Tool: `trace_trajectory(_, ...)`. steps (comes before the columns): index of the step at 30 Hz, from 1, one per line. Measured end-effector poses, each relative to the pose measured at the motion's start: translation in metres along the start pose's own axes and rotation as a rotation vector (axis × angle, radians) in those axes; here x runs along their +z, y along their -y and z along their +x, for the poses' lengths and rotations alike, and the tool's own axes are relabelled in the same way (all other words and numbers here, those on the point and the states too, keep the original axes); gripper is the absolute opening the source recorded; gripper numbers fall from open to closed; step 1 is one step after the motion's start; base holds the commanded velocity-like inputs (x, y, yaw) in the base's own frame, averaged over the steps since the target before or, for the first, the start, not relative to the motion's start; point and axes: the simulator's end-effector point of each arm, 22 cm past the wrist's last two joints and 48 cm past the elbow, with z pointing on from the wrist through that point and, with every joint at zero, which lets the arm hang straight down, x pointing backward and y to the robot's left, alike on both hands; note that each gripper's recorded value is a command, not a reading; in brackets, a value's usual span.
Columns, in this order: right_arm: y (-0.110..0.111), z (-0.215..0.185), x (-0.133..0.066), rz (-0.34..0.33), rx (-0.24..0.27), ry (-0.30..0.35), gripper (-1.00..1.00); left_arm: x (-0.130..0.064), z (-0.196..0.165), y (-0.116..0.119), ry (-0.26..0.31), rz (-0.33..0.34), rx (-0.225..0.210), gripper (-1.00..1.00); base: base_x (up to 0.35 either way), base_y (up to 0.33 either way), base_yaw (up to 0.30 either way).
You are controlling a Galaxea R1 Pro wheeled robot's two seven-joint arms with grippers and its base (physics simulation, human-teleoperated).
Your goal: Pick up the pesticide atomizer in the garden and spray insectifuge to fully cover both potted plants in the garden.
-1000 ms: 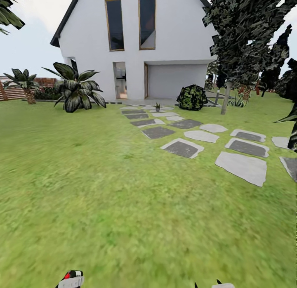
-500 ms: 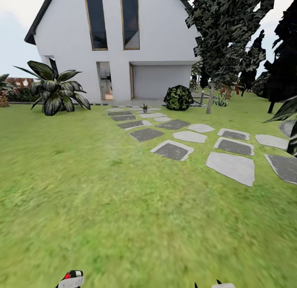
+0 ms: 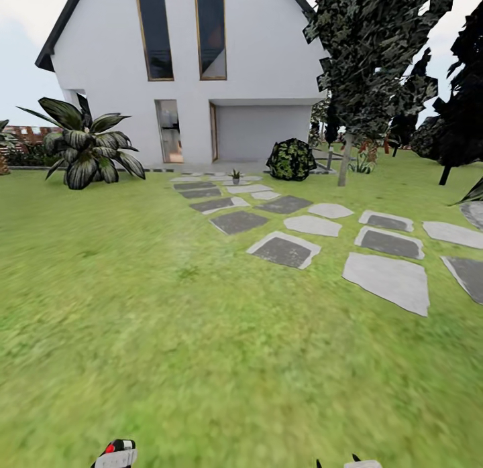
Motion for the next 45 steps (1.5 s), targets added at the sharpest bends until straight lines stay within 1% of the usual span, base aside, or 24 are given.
trace_trajectory(6, 0.0, -0.0001, 0.0, 0.0, 0.0, 0.0, 1.0, 0.0, 0.0, 0.0001, 0.0, 0.0, -0.001, -1.0, 0.338, 0.083, -0.006)
trace_trajectory(10, 0.0001, -0.0007, 0.0001, 0.0, 0.0, 0.002, 1.0, 0.0, -0.0004, 0.0001, 0.001, 0.0, -0.001, -1.0, 0.339, 0.082, -0.141)
trace_trajectory(27, 0.0005, -0.0048, 0.0003, 0.001, -0.001, 0.011, 1.0, 0.0003, -0.0051, -0.0006, 0.011, -0.001, -0.002, -1.0, 0.339, 0.082, -0.228)
trace_trajectory(45, 0.001, -0.0098, 0.0006, 0.002, -0.001, 0.022, 1.0, 0.0003, -0.0099, 0.0004, 0.022, 0.001, -0.002, -1.0, 0.339, 0.006, -0.233)
